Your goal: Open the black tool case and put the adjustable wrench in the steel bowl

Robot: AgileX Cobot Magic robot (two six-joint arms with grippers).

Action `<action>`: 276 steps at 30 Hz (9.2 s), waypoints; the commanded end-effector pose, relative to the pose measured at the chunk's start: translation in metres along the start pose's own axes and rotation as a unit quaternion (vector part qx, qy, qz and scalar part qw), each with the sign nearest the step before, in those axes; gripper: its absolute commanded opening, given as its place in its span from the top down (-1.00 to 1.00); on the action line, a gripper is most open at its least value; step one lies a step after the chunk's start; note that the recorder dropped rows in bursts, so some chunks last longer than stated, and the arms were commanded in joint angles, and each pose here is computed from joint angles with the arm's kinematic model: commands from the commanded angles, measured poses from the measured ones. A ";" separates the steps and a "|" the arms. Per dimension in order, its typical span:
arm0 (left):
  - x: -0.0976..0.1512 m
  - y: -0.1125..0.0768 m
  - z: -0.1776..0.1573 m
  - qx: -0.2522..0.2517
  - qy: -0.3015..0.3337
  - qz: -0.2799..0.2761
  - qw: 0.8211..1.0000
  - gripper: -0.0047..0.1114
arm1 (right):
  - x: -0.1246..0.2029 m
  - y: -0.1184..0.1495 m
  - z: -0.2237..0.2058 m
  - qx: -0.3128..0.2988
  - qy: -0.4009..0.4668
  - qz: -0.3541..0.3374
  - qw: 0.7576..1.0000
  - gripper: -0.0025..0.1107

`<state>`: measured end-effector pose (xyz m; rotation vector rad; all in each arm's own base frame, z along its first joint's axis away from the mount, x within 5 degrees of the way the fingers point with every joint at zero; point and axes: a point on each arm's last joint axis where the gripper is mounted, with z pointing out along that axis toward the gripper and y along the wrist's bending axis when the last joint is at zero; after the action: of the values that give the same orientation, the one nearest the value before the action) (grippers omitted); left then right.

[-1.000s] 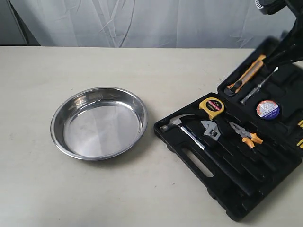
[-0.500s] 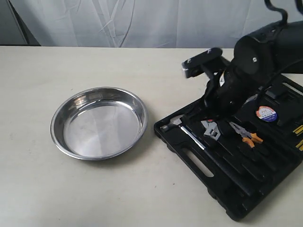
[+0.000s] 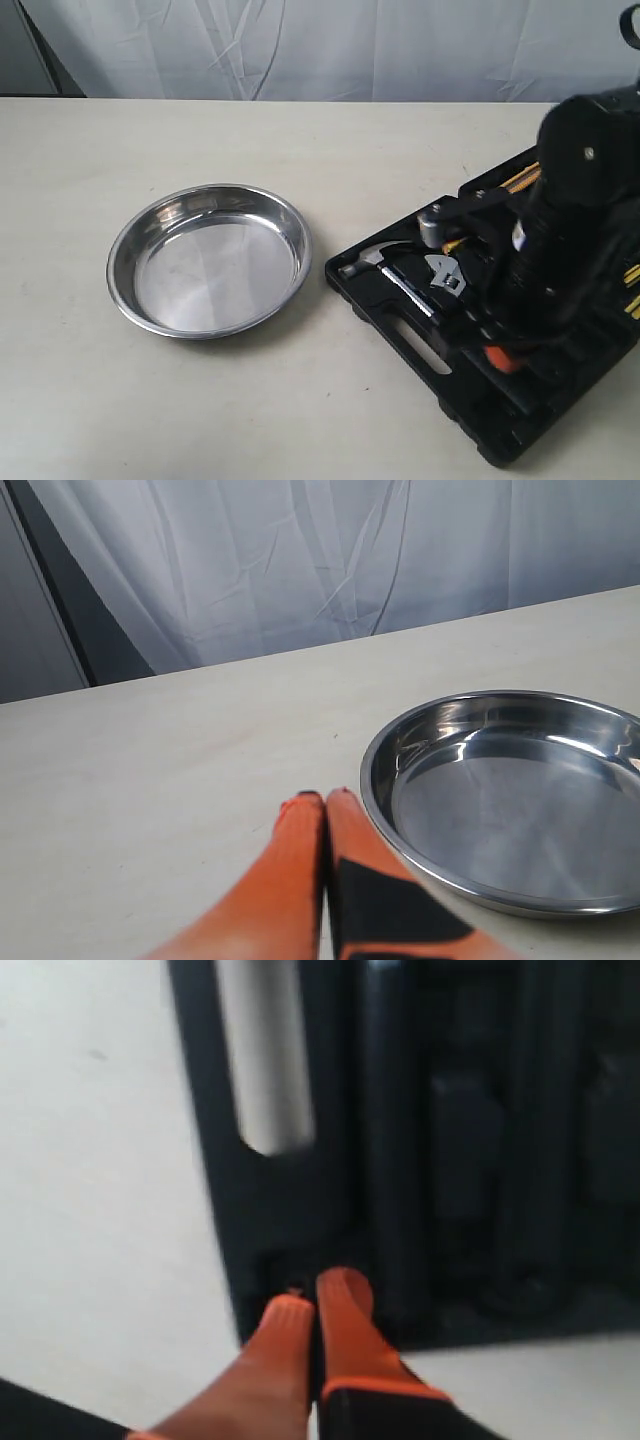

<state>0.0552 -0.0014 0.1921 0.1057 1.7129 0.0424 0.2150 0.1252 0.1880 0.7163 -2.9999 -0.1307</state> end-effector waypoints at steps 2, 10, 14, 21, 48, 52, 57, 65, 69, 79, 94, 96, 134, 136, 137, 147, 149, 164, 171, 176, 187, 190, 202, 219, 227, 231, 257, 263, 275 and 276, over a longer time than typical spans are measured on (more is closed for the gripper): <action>0.001 0.000 0.000 0.000 0.003 -0.003 1.000 0.91 | 0.028 -0.045 -0.005 0.245 -0.027 0.108 0.963 0.97; 0.001 0.000 0.000 0.000 0.003 -0.003 1.000 0.91 | -0.046 -0.015 -0.031 0.119 -0.416 -0.067 0.899 0.97; 0.001 0.000 0.000 0.000 0.003 -0.003 1.000 0.91 | -0.049 0.000 -0.030 0.063 -0.438 -0.056 0.895 0.97; 0.001 0.000 0.000 0.000 0.003 -0.003 1.000 0.91 | 0.001 0.013 0.005 0.052 -0.120 -0.078 0.988 0.97; 0.001 0.000 0.000 0.000 0.003 -0.003 1.000 0.91 | -0.056 -0.044 0.043 0.072 -0.137 0.003 0.988 0.00; 0.001 0.000 0.000 0.000 0.003 -0.003 1.000 0.91 | -0.059 -0.047 0.057 0.082 -0.125 -0.013 0.989 0.05; 0.001 0.000 0.000 0.000 0.003 -0.003 1.000 0.91 | -0.059 -0.048 0.071 0.082 -0.101 -0.015 0.991 0.67; 0.001 0.000 0.000 0.000 0.003 -0.003 1.000 0.91 | -0.057 -0.049 0.084 0.076 -0.071 -0.008 0.995 0.83; 0.001 0.000 0.000 0.000 0.003 -0.003 1.000 0.91 | -0.056 -0.048 0.080 0.071 -0.074 0.001 0.995 0.97; 0.001 0.000 0.000 0.000 0.003 -0.003 1.000 0.91 | -0.053 -0.043 0.033 0.072 -0.146 0.004 0.987 0.97; 0.001 0.000 0.000 0.000 0.003 -0.003 1.000 0.91 | -0.054 -0.041 0.030 0.067 -0.160 0.005 0.985 0.65; 0.001 0.000 0.000 0.000 0.003 -0.003 1.000 0.91 | -0.056 -0.042 0.035 0.069 -0.154 0.000 0.986 0.36; 0.001 0.000 0.000 0.000 0.003 -0.003 1.000 0.91 | -0.051 -0.050 0.105 0.067 -0.013 -0.009 0.998 0.96; 0.001 0.000 0.000 0.000 0.003 -0.003 1.000 0.91 | -0.051 -0.049 0.101 0.065 -0.019 -0.005 0.998 0.96; 0.001 0.000 0.000 0.000 0.003 -0.003 1.000 0.91 | -0.051 -0.049 0.098 0.066 -0.024 -0.005 0.998 0.96; 0.001 0.000 0.000 0.000 0.003 -0.003 1.000 0.91 | -0.054 -0.043 0.049 0.065 -0.116 0.001 0.991 0.96; 0.001 0.000 0.000 0.000 0.003 -0.003 1.000 0.91 | -0.053 -0.042 0.042 0.065 -0.127 0.001 0.990 0.96; 0.001 0.000 0.000 0.000 0.003 -0.003 1.000 0.91 | -0.052 -0.040 0.022 0.067 -0.166 0.000 0.984 0.96; 0.001 0.000 0.000 0.000 0.003 -0.003 1.000 0.91 | -0.051 -0.039 0.007 0.068 -0.193 -0.001 0.979 0.97; 0.001 0.000 0.000 0.000 0.003 -0.003 1.000 0.91 | -0.053 -0.037 -0.004 0.064 -0.209 0.004 0.976 0.97; 0.001 0.000 0.000 0.000 0.003 -0.003 1.000 0.91 | -0.099 0.014 -0.048 0.003 -0.300 -0.072 0.951 0.97; 0.001 0.000 0.000 0.000 0.003 -0.003 1.000 0.91 | -0.121 0.034 -0.053 -0.021 -0.315 -0.102 0.943 0.97; 0.001 0.000 0.000 0.000 0.003 -0.003 1.000 0.91 | -0.210 0.118 -0.016 -0.072 -0.330 -0.198 0.920 0.97; 0.001 0.000 0.000 0.000 0.003 -0.003 1.000 0.91 | -0.225 0.127 0.060 -0.087 -0.274 -0.182 0.940 0.97; 0.001 0.000 0.000 0.000 0.003 -0.003 1.000 0.91 | -0.222 0.129 0.034 -0.091 -0.294 -0.186 0.933 0.97; 0.001 0.000 0.000 0.000 0.003 -0.003 1.000 0.91 | -0.217 0.134 0.004 -0.095 -0.322 -0.188 0.923 0.97; 0.001 0.000 0.000 0.000 0.003 -0.003 1.000 0.91 | 0.022 0.093 -0.137 -0.068 -0.440 -0.155 0.882 0.97; 0.001 0.000 0.000 0.000 0.003 -0.003 1.000 0.91 | 0.050 0.084 -0.152 -0.069 -0.432 -0.155 0.886 0.97; 0.001 0.000 0.000 0.000 0.003 -0.003 1.000 0.91 | 0.089 0.063 -0.144 -0.068 -0.494 -0.154 0.853 0.97; 0.001 0.000 0.000 0.000 0.003 -0.003 1.000 0.91 | 0.093 0.058 -0.137 -0.066 -0.508 -0.145 0.846 0.97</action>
<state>0.0552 -0.0014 0.1921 0.1057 1.7129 0.0424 0.1214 0.1391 0.3447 1.4553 -3.6154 -0.9905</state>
